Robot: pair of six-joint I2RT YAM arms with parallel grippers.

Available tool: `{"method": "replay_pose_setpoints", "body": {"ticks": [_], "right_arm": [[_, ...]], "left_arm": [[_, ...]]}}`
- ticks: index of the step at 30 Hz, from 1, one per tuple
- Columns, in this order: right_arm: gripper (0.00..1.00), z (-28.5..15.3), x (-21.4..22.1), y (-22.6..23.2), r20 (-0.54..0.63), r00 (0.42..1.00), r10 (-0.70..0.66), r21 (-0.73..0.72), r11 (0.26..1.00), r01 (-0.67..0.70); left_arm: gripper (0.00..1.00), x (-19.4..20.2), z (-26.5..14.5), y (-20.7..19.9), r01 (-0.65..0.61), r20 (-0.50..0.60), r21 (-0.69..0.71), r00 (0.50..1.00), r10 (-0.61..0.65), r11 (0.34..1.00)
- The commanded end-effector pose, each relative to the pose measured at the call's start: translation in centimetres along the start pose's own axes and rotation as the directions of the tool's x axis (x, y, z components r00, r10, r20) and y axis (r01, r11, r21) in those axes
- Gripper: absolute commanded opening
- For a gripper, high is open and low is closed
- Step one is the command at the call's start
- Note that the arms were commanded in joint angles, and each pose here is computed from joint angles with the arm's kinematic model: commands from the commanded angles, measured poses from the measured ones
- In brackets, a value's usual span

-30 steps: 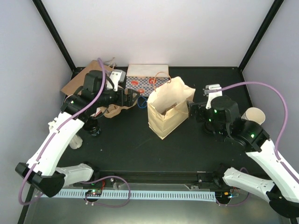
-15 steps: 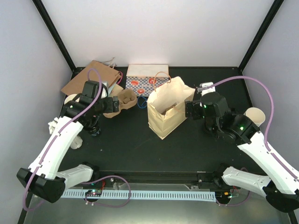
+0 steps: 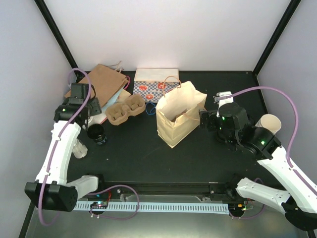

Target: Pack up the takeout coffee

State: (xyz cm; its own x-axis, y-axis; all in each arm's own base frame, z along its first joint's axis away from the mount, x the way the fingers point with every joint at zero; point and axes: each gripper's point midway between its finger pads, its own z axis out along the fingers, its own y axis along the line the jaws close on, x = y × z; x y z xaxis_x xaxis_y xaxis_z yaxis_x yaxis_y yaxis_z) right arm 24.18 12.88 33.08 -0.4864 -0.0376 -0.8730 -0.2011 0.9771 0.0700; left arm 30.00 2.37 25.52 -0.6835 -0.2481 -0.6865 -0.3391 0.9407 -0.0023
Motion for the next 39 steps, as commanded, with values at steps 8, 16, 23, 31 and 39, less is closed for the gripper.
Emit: {"method": "replay_pose_setpoints", "body": {"ticks": [8, 16, 23, 31, 39], "right_arm": [[1.00, -0.8, 0.3, 0.8, -0.026, 0.999, 0.029, -0.069, 0.997, -0.031], [1.00, -0.5, 0.5, 0.9, -0.018, 1.000, 0.017, -0.077, 0.997, -0.018], [1.00, -0.3, 0.5, 1.2, -0.022, 1.000, 0.009, -0.084, 0.996, -0.011], [1.00, -0.4, 0.5, 1.3, -0.020, 1.000, 0.007, -0.094, 0.996, -0.009], [1.00, -0.8, 0.2, 1.1, -0.011, 1.000, 0.004, -0.093, 0.996, -0.005]], "left_arm": [[0.55, -3.3, 4.6, 1.7, -0.011, -0.088, -0.046, 0.996, 0.007, 0.999], [0.35, -3.2, 6.5, 2.1, -0.006, -0.174, -0.062, 0.985, -0.005, 0.998], [0.35, -2.8, 7.0, 2.9, 0.013, -0.191, -0.080, 0.981, -0.028, 0.997], [0.29, -2.9, 7.1, 3.4, 0.026, -0.187, -0.088, 0.981, -0.042, 0.996], [0.20, -2.3, 7.6, 3.3, 0.033, -0.209, -0.080, 0.977, -0.049, 0.996]]}}
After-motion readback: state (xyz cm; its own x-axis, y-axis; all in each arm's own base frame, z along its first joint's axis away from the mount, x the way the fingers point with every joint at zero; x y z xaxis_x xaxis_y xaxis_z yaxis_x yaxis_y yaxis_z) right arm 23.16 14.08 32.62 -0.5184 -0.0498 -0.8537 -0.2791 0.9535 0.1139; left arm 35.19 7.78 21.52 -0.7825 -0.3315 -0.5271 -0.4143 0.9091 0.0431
